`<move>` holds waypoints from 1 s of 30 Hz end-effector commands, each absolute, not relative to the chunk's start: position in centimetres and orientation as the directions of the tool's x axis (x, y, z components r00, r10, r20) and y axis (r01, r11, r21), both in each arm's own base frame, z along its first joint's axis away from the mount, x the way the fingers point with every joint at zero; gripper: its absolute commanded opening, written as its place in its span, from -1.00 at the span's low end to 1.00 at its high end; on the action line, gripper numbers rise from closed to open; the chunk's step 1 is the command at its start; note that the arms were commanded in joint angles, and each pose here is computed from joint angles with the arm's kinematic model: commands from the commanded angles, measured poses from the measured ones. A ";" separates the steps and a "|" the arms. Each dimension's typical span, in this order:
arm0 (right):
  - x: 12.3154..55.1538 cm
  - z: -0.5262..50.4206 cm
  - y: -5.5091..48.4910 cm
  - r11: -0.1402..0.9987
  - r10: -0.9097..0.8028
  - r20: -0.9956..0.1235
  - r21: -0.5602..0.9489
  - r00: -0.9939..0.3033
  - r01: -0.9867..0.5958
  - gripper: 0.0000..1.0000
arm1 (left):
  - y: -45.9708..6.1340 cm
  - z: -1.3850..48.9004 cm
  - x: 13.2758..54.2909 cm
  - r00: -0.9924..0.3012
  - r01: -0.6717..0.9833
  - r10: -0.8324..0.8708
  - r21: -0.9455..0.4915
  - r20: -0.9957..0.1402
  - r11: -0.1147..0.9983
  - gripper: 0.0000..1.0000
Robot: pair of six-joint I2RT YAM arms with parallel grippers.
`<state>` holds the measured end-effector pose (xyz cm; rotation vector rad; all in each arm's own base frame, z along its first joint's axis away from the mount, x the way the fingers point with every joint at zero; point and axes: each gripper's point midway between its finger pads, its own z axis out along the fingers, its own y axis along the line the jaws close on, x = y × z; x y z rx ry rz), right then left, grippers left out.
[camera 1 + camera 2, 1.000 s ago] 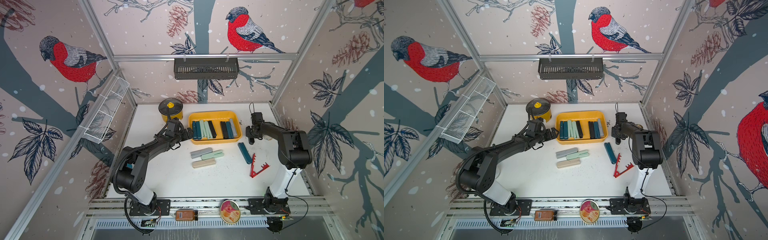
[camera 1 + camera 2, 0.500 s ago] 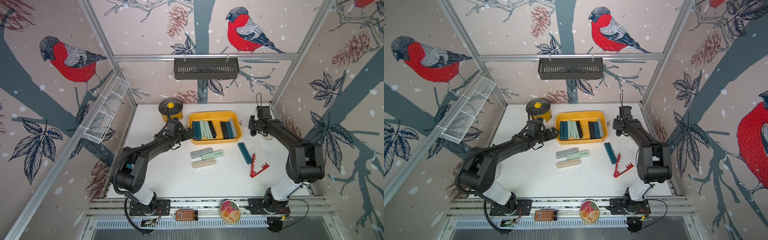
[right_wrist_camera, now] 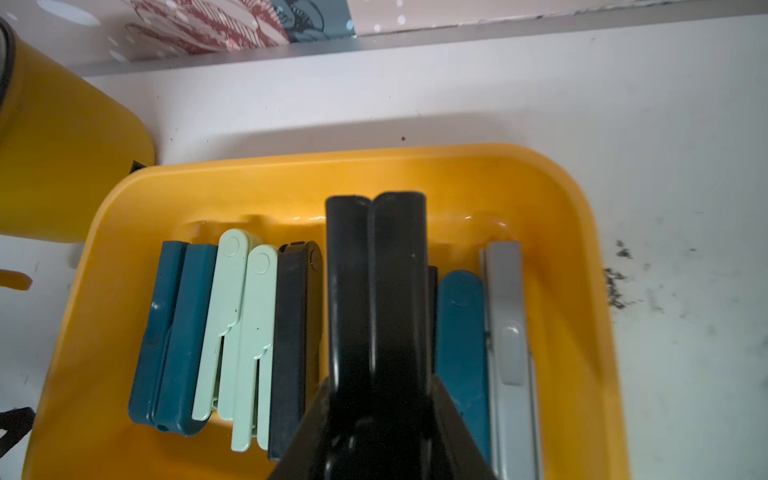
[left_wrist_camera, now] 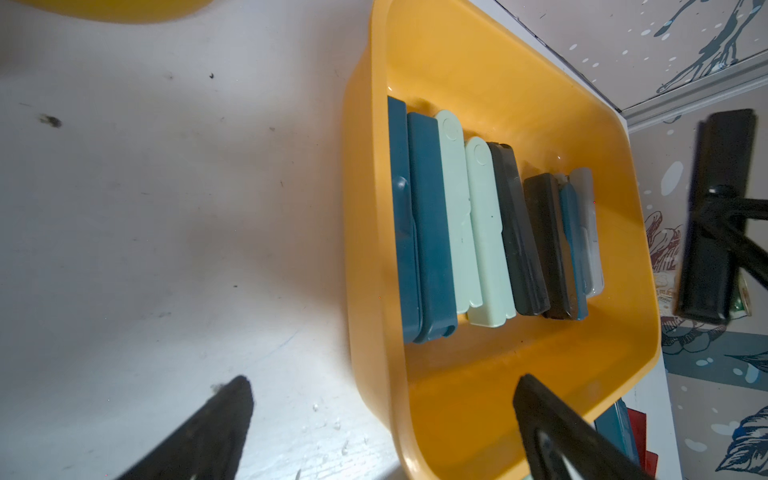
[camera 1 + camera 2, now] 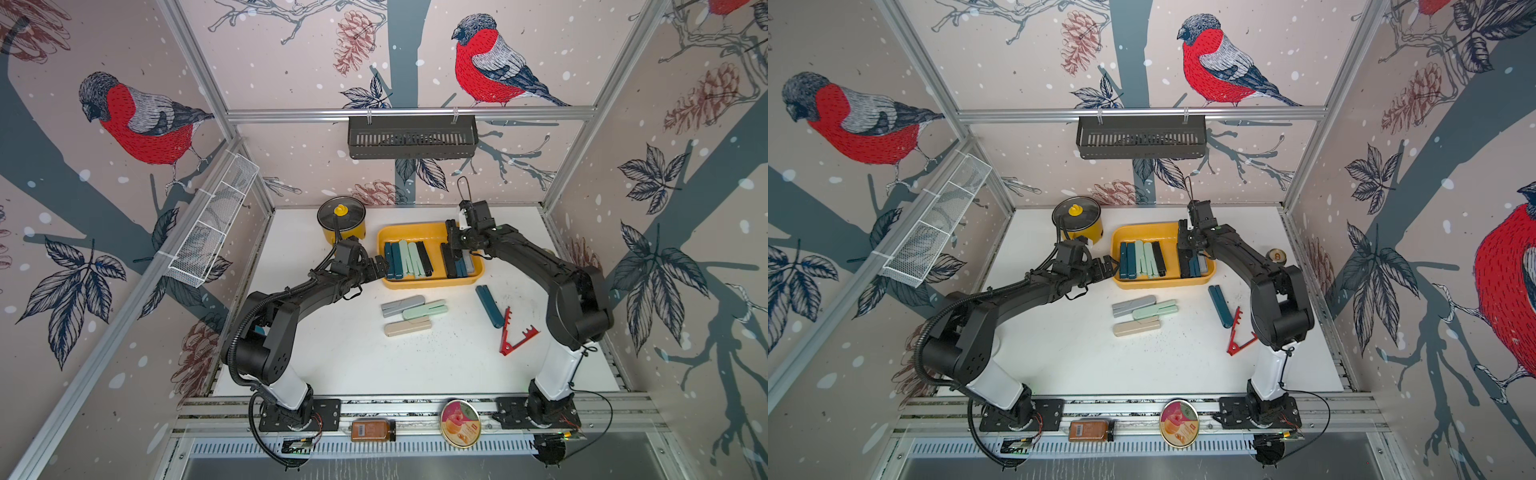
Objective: Put the pruning pliers into the storage box
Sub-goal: Place the pruning pliers in the storage box.
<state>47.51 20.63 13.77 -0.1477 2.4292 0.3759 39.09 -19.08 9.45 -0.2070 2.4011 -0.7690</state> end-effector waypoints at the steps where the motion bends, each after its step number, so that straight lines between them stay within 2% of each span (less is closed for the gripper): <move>1: 48.1 12.7 21.9 0.956 -0.023 -0.620 0.216 -0.784 -0.199 -0.71 | -19.2 10.1 39.3 -0.792 0.050 -0.324 -0.585 -0.517 0.809 0.97; 10: 47.5 8.0 23.7 0.962 -0.108 -0.531 0.158 -0.840 -0.223 -0.65 | -19.2 10.0 39.4 -0.793 0.049 -0.324 -0.585 -0.515 0.810 0.96; 20: 46.9 5.5 23.9 0.970 -0.125 -0.475 0.127 -0.871 -0.208 -0.61 | -19.2 9.7 39.3 -0.797 0.046 -0.322 -0.584 -0.510 0.811 0.97; 30: 46.8 3.8 22.9 0.984 -0.124 -0.445 0.058 -0.887 -0.167 -0.37 | -19.2 9.9 39.4 -0.795 0.049 -0.322 -0.584 -0.513 0.810 0.96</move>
